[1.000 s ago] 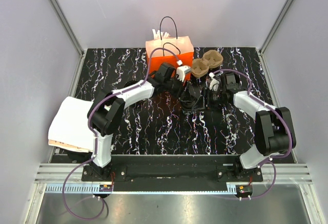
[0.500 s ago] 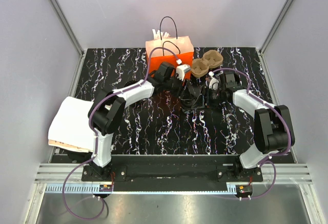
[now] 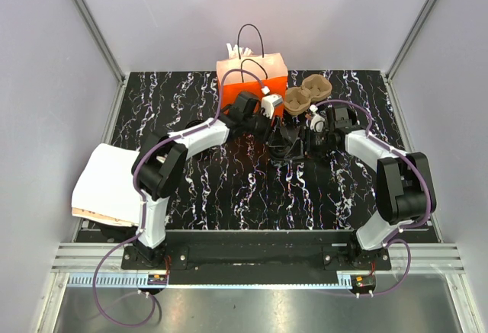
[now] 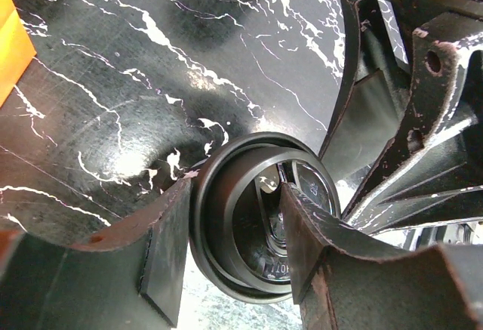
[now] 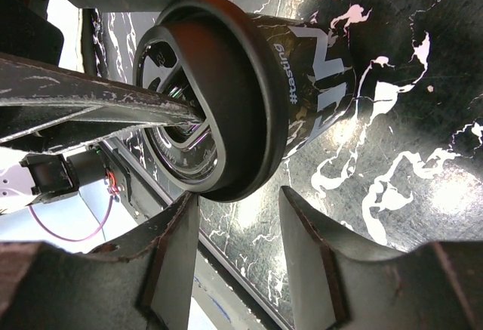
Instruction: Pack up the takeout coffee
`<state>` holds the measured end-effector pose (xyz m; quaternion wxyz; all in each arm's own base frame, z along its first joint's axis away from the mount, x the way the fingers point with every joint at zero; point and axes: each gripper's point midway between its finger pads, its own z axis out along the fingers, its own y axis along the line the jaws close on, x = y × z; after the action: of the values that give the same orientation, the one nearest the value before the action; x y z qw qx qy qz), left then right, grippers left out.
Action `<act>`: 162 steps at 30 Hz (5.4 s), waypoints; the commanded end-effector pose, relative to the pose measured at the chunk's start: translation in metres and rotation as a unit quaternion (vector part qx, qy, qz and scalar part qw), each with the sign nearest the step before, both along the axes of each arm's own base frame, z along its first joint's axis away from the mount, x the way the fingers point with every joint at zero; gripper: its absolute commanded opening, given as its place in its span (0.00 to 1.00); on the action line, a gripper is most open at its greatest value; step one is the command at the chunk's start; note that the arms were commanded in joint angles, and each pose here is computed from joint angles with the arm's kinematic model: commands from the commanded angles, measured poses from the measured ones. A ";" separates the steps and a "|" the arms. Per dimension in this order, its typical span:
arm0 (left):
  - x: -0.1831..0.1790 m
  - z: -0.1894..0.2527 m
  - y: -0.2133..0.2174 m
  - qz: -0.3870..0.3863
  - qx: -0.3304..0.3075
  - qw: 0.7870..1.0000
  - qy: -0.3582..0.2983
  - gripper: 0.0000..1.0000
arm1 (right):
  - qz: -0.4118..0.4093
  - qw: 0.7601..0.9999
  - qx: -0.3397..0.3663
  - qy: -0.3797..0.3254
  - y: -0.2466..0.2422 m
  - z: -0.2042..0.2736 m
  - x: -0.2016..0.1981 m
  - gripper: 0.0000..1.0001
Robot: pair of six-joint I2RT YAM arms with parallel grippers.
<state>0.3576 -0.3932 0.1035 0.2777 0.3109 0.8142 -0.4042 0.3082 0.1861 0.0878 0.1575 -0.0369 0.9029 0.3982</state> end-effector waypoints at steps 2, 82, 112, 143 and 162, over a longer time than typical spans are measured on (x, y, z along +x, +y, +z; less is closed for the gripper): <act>-0.045 -0.115 0.047 0.007 0.161 0.981 0.109 0.45 | -0.053 0.991 -0.122 0.000 -0.035 -0.051 0.022 0.50; -0.035 0.115 0.008 -0.092 -0.012 0.995 -0.047 0.99 | 0.022 0.962 -0.143 -0.231 -0.018 0.085 0.030 0.51; -0.040 0.140 0.210 0.027 -0.010 0.995 -0.094 0.99 | 0.144 0.928 -0.242 -0.242 0.014 0.048 0.025 0.39; -0.004 0.202 0.229 0.055 0.015 0.972 -0.230 0.99 | 0.116 0.899 -0.303 -0.295 0.006 0.131 0.029 0.00; 0.056 0.272 0.155 -0.067 0.069 0.856 -0.508 0.99 | -0.068 0.835 -0.259 -0.480 -0.078 0.359 0.024 0.00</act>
<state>0.3873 -0.2284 0.3579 0.5662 0.5056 0.6199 -0.1986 0.3492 0.1303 0.3998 0.5322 -0.2200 0.8134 0.0821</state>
